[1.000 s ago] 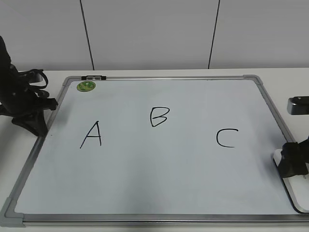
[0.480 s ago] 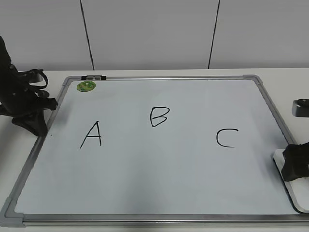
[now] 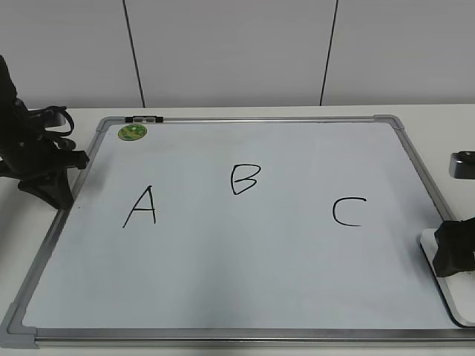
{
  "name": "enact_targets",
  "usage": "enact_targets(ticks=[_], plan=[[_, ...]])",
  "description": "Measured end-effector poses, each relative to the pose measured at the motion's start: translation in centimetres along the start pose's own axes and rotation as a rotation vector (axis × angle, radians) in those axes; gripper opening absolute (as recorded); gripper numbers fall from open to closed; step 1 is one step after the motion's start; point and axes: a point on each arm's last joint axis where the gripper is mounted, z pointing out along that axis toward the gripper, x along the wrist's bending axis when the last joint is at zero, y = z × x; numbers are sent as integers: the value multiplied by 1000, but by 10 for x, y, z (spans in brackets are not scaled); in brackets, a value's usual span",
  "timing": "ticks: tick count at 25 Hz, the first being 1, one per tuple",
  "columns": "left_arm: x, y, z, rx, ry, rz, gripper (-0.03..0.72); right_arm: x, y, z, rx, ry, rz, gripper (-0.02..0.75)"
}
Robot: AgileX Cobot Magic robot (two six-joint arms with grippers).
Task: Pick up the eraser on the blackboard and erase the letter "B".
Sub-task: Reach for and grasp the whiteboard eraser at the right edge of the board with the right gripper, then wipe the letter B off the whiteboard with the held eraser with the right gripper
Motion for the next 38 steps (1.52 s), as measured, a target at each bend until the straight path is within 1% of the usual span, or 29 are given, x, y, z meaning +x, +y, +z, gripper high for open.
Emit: enact_targets(ticks=[3,8,11,14,21,24,31,33,36,38], plan=[[0,0,0,0,0,0,47,0,0,1,5,0,0,633],[0,0,0,0,0,0,48,-1,-1,15,52,-1,2,620],[0,0,0,0,0,0,48,-1,-1,18,62,-1,3,592],[0,0,0,0,0,0,48,-1,0,18,62,-1,3,542],[0,0,0,0,0,0,48,-1,0,16,65,0,2,536],[0,0,0,0,0,0,48,0,4,3,63,2,-4,536],[0,0,0,0,0,0,48,3,30,-44,-25,9,-24,536],[0,0,0,0,0,0,48,6,41,-57,-57,31,-28,536],[0,0,0,0,0,0,48,14,55,-71,-89,58,-62,536],[0,0,0,0,0,0,48,28,66,-77,-102,71,-111,536]])
